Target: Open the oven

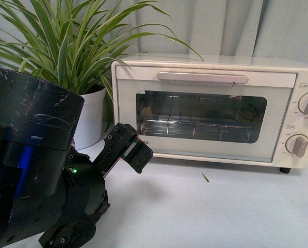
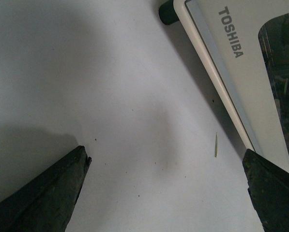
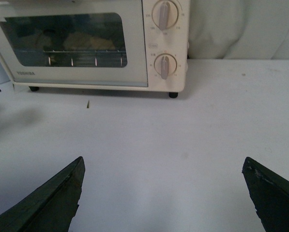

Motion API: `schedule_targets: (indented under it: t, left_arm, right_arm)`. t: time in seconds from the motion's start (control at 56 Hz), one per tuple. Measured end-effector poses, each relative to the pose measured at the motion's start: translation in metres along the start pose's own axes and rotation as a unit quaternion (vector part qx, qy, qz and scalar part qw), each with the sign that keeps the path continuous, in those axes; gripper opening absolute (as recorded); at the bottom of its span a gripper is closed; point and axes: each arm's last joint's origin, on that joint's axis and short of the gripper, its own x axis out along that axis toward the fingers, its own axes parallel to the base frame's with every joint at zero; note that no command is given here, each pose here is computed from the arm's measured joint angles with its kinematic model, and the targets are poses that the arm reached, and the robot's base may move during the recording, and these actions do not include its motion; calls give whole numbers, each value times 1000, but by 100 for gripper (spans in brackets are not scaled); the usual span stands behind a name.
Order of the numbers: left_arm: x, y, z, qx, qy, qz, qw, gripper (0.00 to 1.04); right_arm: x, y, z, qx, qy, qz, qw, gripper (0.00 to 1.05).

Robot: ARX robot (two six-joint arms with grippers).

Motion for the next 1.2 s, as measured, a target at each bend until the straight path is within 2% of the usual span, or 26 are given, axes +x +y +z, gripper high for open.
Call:
schedule_targets:
  t: [0.179,0.375,0.643,0.857,1.196]
  left_arm:
    - [0,1,1,-1,-3,2,1000,98]
    - [0,1,2,-5,-4,3,1000,98]
    - [0,1,2,-6,-5,2,1000,98]
    - [0,1,1,-8,-5,2,1000,98]
    - [0,1,2,-9,-4,2,1000,98]
  right_arm:
    - [21,16,33,3,-11,27,1000,95]
    - [65,34,66,12,7,22,1000,95]
    - [147,61,112,23,34,-40,998,95]
    - [177,72,130,29,38,-68,997,95]
    - [202,79,134,27,54,-90,994,95]
